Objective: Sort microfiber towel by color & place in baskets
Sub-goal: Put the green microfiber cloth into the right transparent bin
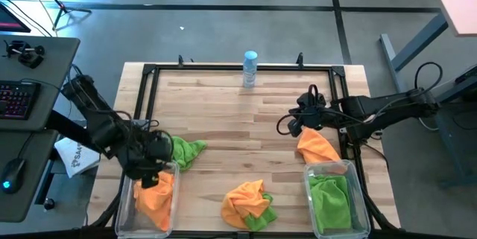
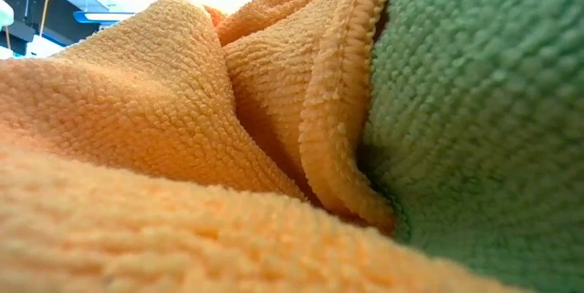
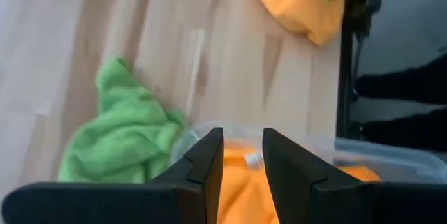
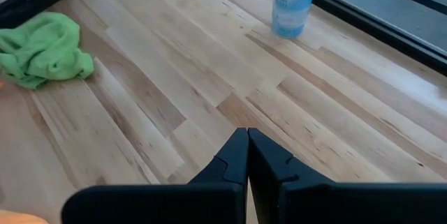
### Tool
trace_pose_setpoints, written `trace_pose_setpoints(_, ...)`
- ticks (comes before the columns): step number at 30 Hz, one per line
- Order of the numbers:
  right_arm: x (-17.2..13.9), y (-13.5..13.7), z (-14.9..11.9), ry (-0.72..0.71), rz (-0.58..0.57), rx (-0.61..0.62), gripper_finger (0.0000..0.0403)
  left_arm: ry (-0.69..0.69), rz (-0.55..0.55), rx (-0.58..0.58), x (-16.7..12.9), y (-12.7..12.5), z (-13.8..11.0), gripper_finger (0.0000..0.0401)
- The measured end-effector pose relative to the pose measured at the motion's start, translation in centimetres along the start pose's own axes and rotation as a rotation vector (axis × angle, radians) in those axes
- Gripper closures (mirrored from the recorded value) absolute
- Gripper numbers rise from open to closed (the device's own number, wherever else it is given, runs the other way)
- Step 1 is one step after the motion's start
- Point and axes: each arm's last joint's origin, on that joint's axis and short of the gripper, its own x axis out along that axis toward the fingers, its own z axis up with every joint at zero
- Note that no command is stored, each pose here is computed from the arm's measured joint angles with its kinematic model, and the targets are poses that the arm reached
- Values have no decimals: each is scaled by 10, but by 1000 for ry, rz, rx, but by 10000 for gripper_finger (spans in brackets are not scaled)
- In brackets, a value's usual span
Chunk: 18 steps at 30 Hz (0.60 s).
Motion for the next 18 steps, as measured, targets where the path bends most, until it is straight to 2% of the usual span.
trace_pose_setpoints(5, 10, 6, -3, 26, -26, -15, 402, -80, 62, -58, -2, 16, 13, 330)
trace_pose_setpoints(14, 34, 17, -11, 85, -86, -47, 402, -134, 179, -176, 4, 41, 34, 336)
trace_pose_setpoints(18, 38, 22, -11, 98, -59, -38, 402, -143, 215, -205, 6, 51, 41, 336)
